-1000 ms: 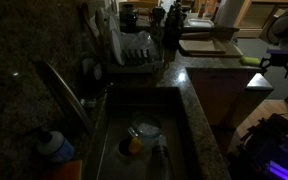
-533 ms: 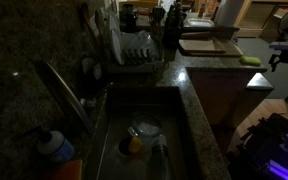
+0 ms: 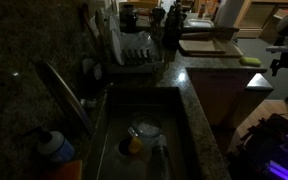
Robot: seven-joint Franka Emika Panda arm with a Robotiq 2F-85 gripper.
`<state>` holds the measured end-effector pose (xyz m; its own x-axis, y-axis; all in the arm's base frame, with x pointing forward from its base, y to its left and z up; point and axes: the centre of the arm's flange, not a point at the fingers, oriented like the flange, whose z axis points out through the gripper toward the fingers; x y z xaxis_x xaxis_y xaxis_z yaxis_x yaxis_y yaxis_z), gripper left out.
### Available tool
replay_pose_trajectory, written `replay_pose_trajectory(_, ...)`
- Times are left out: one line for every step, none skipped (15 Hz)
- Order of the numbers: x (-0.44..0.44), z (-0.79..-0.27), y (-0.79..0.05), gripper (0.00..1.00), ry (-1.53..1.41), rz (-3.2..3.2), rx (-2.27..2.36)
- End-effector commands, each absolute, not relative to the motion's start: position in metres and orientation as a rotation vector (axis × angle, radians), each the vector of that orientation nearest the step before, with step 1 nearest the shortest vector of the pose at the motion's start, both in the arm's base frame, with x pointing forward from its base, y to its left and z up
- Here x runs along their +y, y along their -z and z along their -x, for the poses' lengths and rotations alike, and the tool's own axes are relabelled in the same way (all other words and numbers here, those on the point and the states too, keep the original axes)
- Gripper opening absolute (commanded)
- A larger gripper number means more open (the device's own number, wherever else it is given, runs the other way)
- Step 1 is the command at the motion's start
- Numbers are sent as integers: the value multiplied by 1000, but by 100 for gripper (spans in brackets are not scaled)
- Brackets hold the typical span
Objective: Take the sponge and wipe the counter
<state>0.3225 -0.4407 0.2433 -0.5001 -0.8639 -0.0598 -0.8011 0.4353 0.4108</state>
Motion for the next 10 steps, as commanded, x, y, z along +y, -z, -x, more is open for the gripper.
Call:
replay_pose_trajectory(-447, -321, -252, 100, 565, -1261, -2677)
replay_pose_trajectory(-454, -316, -259, 100, 555, -1208, -2733)
replay_pose_trajectory(-460, -313, -265, 100, 534, -1145, -2784)
replay_pose_trajectory(-468, -311, -270, 100, 510, -1084, -2829)
replay_pose_trajectory(-476, -313, -274, 100, 482, -1020, -2874)
replay_pose_trajectory(-484, -313, -279, 100, 451, -955, -2915)
replay_pose_trajectory(-491, -316, -284, 100, 414, -898, -2962)
replay_pose_trajectory(-496, -318, -292, 100, 371, -842, -3009)
replay_pose_trajectory(-502, -323, -304, 100, 311, -802, -3055)
replay_pose_trajectory(-507, -329, -314, 100, 257, -759, -3097)
